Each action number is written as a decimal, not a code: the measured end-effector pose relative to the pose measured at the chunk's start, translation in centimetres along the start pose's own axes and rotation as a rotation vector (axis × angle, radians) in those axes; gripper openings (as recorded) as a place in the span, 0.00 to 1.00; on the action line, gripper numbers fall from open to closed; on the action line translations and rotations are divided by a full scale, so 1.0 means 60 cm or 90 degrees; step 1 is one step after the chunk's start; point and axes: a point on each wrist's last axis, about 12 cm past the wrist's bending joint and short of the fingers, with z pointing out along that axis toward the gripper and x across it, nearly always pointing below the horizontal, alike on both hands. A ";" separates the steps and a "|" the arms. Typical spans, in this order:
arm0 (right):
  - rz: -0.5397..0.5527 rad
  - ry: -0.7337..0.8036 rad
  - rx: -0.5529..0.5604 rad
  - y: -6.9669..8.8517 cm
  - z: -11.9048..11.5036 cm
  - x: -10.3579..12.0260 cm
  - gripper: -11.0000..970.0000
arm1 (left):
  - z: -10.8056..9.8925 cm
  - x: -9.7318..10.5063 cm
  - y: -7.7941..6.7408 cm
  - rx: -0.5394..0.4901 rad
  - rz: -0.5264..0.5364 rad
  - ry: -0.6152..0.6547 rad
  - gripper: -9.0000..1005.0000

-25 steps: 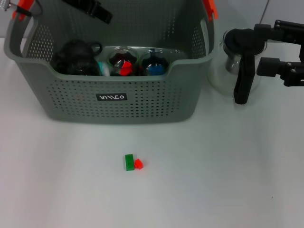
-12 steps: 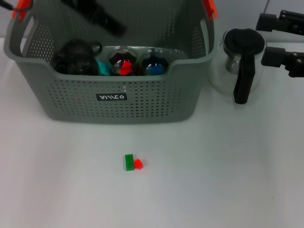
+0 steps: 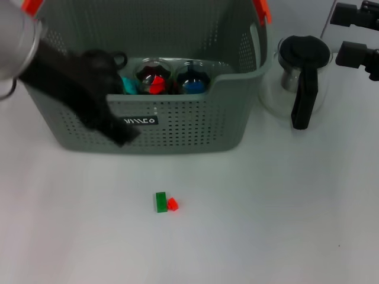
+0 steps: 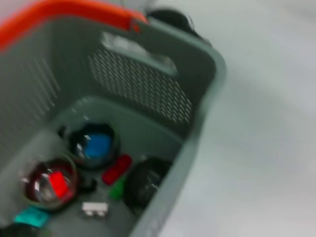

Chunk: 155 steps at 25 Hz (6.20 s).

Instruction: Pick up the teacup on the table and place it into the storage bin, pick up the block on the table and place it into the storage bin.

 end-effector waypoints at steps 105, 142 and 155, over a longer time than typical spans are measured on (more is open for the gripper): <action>0.076 -0.009 -0.022 0.026 0.016 0.059 0.89 | 0.334 0.000 -0.057 0.062 0.331 0.205 0.75; 0.041 -0.035 -0.016 0.019 0.007 0.036 0.89 | 0.079 -0.027 0.043 0.182 0.069 -0.018 0.38; 0.045 -0.022 -0.017 0.022 0.003 0.041 0.89 | 0.047 -0.053 0.178 0.045 -0.097 -0.207 0.38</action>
